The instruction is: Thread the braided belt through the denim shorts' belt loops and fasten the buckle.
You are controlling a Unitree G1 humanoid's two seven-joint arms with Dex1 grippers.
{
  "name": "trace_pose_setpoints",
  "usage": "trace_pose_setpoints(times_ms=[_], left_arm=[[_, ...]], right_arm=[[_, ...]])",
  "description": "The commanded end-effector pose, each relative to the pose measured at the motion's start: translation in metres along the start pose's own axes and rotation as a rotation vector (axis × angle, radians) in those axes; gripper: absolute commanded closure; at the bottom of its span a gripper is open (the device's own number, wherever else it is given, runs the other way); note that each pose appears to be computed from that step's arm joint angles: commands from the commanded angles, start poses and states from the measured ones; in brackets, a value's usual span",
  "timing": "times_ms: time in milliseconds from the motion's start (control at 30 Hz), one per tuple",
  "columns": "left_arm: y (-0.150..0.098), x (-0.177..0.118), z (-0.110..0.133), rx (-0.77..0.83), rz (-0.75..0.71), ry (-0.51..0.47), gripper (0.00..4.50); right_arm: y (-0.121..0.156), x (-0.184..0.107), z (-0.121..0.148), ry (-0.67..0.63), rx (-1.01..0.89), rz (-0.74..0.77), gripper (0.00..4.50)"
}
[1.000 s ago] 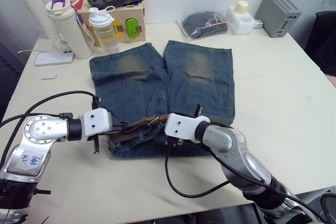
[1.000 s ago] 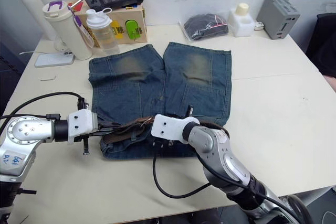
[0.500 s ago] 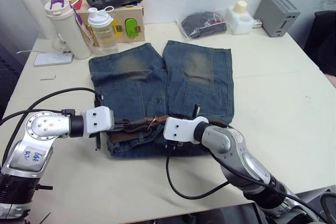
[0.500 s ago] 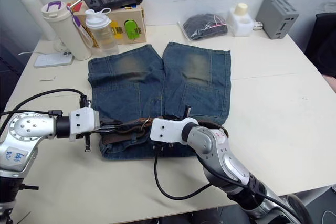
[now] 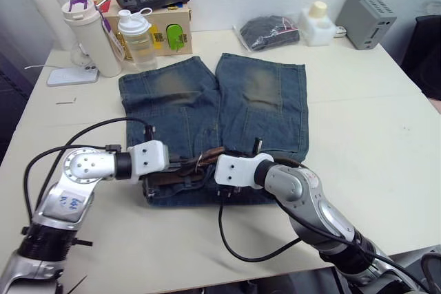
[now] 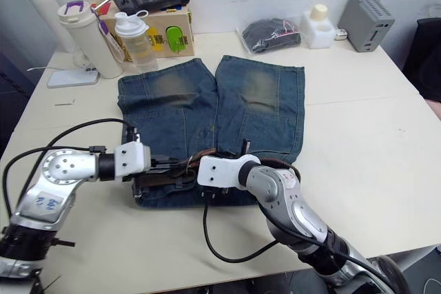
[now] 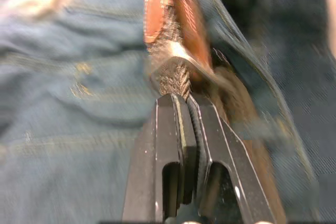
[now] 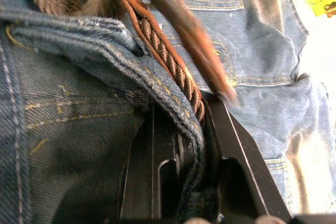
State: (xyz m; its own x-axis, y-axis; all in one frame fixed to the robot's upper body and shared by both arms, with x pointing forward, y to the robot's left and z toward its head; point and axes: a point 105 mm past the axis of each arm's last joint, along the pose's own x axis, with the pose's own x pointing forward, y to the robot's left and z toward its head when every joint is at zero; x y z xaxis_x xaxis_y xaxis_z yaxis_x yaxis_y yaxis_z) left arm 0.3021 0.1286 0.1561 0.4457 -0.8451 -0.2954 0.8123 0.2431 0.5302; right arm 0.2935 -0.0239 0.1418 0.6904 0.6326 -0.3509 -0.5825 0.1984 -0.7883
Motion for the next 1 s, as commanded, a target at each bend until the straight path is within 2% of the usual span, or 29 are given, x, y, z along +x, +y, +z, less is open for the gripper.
trace_pose_setpoints(times_ms=[33,233,367,500,633,767,833,1000], left_arm=[[0.007,0.014,0.015,0.02,0.024,-0.055,4.5],[-0.01,0.033,0.012,-0.032,-0.054,-0.083,4.5],[-0.016,0.038,0.005,-0.059,-0.063,-0.084,4.5],[-0.018,0.041,0.003,-0.059,-0.064,-0.082,4.5],[-0.019,0.042,0.002,-0.06,-0.059,-0.086,4.5],[-0.02,0.043,0.002,-0.059,-0.058,-0.09,4.5],[-0.022,0.044,0.003,-0.056,-0.062,-0.094,4.5],[-0.022,0.045,0.004,-0.048,-0.062,-0.099,4.5]], right_arm=[[0.003,-0.005,0.002,-0.017,-0.006,0.049,4.47],[0.012,-0.013,-0.011,0.019,0.075,0.126,4.47],[0.018,-0.028,-0.012,0.004,0.239,0.179,2.69],[0.008,-0.054,-0.01,-0.017,0.356,0.202,0.92],[-0.007,-0.076,-0.007,-0.052,0.443,0.212,0.92],[-0.027,-0.085,-0.004,-0.087,0.478,0.188,0.92],[-0.041,-0.077,-0.017,-0.023,0.389,0.102,0.92],[-0.035,-0.057,-0.028,0.04,0.192,0.074,0.92]])
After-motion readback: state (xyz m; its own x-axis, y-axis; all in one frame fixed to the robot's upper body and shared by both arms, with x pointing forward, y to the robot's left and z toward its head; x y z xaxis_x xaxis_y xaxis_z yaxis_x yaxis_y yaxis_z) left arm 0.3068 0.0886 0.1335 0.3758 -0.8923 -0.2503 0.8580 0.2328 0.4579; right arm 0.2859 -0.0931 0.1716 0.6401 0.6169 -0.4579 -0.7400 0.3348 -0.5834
